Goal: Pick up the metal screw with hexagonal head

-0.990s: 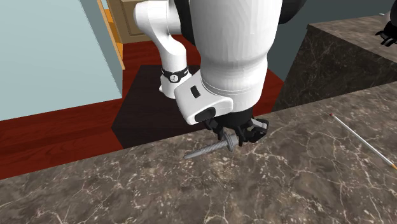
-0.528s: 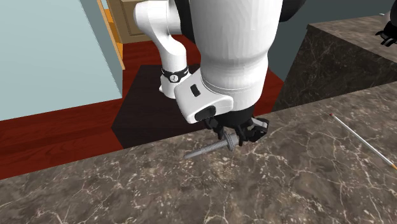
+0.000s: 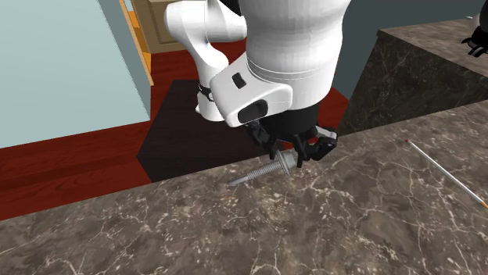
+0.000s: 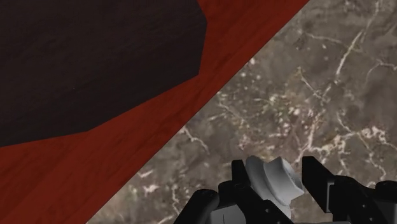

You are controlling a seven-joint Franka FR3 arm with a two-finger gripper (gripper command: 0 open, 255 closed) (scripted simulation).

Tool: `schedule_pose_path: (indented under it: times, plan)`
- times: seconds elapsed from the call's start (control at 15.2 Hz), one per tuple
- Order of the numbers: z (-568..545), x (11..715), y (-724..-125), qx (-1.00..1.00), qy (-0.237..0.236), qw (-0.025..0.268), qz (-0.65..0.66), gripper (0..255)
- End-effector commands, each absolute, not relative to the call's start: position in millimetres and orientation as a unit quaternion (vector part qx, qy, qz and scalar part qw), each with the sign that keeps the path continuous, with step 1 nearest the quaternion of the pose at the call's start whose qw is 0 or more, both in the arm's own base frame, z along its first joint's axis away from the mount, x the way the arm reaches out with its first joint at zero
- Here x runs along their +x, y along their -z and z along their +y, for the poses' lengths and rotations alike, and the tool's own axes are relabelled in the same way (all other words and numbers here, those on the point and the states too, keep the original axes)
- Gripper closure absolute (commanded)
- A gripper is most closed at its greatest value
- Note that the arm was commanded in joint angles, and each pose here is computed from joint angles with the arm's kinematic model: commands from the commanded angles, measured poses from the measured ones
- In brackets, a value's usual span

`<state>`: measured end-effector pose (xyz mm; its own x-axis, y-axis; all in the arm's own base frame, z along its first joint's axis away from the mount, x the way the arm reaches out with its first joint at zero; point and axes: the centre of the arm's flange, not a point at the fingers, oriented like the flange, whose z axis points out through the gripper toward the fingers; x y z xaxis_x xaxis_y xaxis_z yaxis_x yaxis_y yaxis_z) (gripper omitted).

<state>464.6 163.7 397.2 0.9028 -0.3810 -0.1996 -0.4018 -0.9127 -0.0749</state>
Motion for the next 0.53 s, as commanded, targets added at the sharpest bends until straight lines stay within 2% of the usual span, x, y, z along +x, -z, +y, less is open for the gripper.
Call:
schedule_pose_path:
  times: [0.0, 0.46]
  plan:
    - [164.3, 464.3, -408.7, -0.974, -0.091, 0.057, 0.201, 255]
    - [164.2, 464.3, -435.9, -0.974, -0.091, 0.057, 0.201, 255]
